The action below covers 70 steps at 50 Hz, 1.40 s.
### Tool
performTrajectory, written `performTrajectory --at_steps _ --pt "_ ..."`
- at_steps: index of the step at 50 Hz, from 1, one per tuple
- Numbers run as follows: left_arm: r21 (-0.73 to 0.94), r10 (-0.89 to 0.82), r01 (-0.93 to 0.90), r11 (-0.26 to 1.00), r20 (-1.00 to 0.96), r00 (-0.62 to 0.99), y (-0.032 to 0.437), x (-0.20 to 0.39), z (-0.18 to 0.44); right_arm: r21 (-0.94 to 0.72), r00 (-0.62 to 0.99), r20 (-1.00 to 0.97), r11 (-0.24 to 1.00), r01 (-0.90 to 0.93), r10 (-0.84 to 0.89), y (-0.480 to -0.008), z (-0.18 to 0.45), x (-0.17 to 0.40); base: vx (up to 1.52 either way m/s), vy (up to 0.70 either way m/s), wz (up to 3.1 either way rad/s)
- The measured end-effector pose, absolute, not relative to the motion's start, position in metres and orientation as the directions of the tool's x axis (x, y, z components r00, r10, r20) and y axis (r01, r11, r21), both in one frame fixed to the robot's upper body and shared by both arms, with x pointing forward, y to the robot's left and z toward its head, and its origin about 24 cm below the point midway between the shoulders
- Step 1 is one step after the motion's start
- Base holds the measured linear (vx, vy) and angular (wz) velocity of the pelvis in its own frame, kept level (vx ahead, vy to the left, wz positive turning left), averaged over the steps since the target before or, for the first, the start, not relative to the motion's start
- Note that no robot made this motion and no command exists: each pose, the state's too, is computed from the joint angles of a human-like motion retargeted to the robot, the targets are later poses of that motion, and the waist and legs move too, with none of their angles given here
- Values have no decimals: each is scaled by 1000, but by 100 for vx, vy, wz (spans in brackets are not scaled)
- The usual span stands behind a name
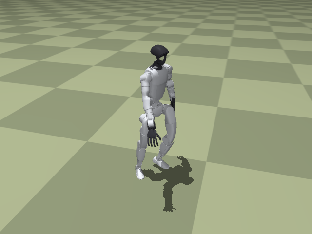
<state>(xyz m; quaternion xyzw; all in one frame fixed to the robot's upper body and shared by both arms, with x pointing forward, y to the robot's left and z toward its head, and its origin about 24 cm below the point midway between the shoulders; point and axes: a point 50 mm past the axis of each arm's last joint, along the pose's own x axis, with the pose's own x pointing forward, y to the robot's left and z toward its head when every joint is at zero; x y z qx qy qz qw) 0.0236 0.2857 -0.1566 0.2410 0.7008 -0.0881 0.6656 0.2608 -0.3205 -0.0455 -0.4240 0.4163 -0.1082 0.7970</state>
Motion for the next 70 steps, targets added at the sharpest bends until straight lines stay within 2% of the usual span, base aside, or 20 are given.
performTrajectory --at_steps 5,8,15,20,25,30,36,40,45,47,50,55,60,65,70 --pt "194 235 336 922 -968 -85 293 -6 -154 -727 749 -439 686 28 -496 -317 -4 301 39 -5 62" --pt "147 180 244 959 -977 -118 285 -19 -156 -678 817 -387 732 62 -428 -304 10 316 43 0 54" --pt "-36 -31 65 997 -996 -82 254 -13 -165 -621 859 -465 771 -143 -215 -265 -12 312 51 8 49" --pt "-84 -91 124 989 -995 47 240 39 -167 -514 752 -646 804 -300 -133 -250 -69 259 59 16 94" --pt "81 4 310 947 -970 241 238 131 -151 -389 536 -827 859 -332 -167 -248 -127 175 51 12 131" --pt "330 59 425 843 -841 537 225 242 -100 -268 286 -943 894 -359 -167 -241 -160 87 47 6 151" --pt "563 -114 431 706 -509 853 179 351 6 -120 76 -992 915 -384 -98 -229 -172 11 45 -4 135" --pt "711 -337 395 582 -231 913 137 385 94 -73 -7 -997 928 -364 -81 -226 -172 -18 50 -15 112" --pt "951 -636 163 262 43 771 84 375 203 6 -51 -999 906 -424 -18 -221 -171 -28 58 -21 38" --pt "987 -746 20 158 106 658 63 355 237 13 -37 -999 900 -435 -3 -224 -170 -24 60 -22 -8" --pt "979 -871 -189 72 154 467 36 318 275 -10 5 -1000 900 -436 -8 -233 -168 -12 64 -23 -15" --pt "891 -970 -453 33 137 199 8 261 302 -122 140 -988 906 -405 -70 -248 -162 24 69 -25 -25" --pt "819 -995 -572 47 90 48 -5 224 310 -275 318 -934 896 -349 -163 -263 -151 76 59 -20 -17" --pt "789 -997 -610 71 70 -26 -12 207 317 -396 512 -835 864 -310 -200 -271 -126 140 52 -13 -78" --pt "784 -996 -615 84 81 -33 -14 205 324 -483 664 -726 820 -306 -180 -270 -96 194 50 -3 -99"
